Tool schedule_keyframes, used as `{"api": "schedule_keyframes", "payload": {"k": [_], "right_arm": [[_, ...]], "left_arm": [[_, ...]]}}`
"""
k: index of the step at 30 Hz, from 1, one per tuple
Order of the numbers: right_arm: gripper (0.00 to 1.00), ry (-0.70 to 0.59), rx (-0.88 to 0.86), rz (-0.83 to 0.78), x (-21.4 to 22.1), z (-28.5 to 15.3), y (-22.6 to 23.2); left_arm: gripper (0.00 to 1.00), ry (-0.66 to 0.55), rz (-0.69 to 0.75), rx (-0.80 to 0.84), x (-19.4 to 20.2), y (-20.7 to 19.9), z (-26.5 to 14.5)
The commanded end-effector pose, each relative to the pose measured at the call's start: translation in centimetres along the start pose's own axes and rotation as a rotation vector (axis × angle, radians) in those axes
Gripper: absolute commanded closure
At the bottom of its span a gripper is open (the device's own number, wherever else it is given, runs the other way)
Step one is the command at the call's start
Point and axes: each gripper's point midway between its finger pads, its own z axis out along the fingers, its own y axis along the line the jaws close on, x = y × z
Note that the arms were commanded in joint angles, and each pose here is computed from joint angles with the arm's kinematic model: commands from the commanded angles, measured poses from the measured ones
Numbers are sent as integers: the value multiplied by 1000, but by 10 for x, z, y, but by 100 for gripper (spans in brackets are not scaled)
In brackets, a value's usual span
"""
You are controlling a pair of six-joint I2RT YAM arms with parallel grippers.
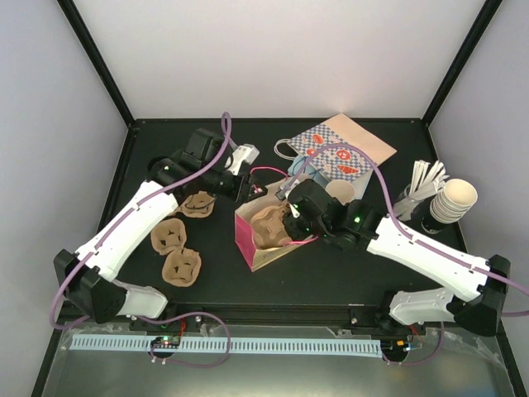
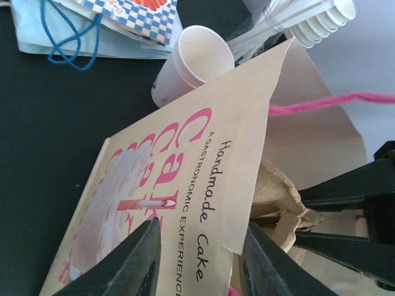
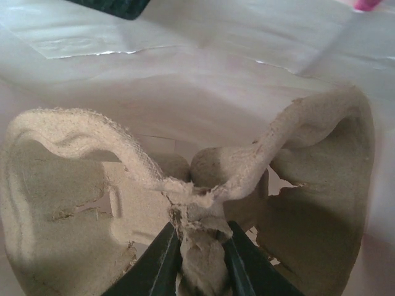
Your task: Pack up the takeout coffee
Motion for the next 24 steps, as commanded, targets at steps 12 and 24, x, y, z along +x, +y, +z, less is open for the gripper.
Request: {"api": "schedule_keyframes", "payload": {"k": [12,24], "right_arm": [[80,108,49,-77,-13,2,11],[80,125,50,-62,-22,-5,13]], "left_arm": [[98,-25,154,-112,-6,-23,-22],[98,-53,254,-140,-8,-40,-27]]}}
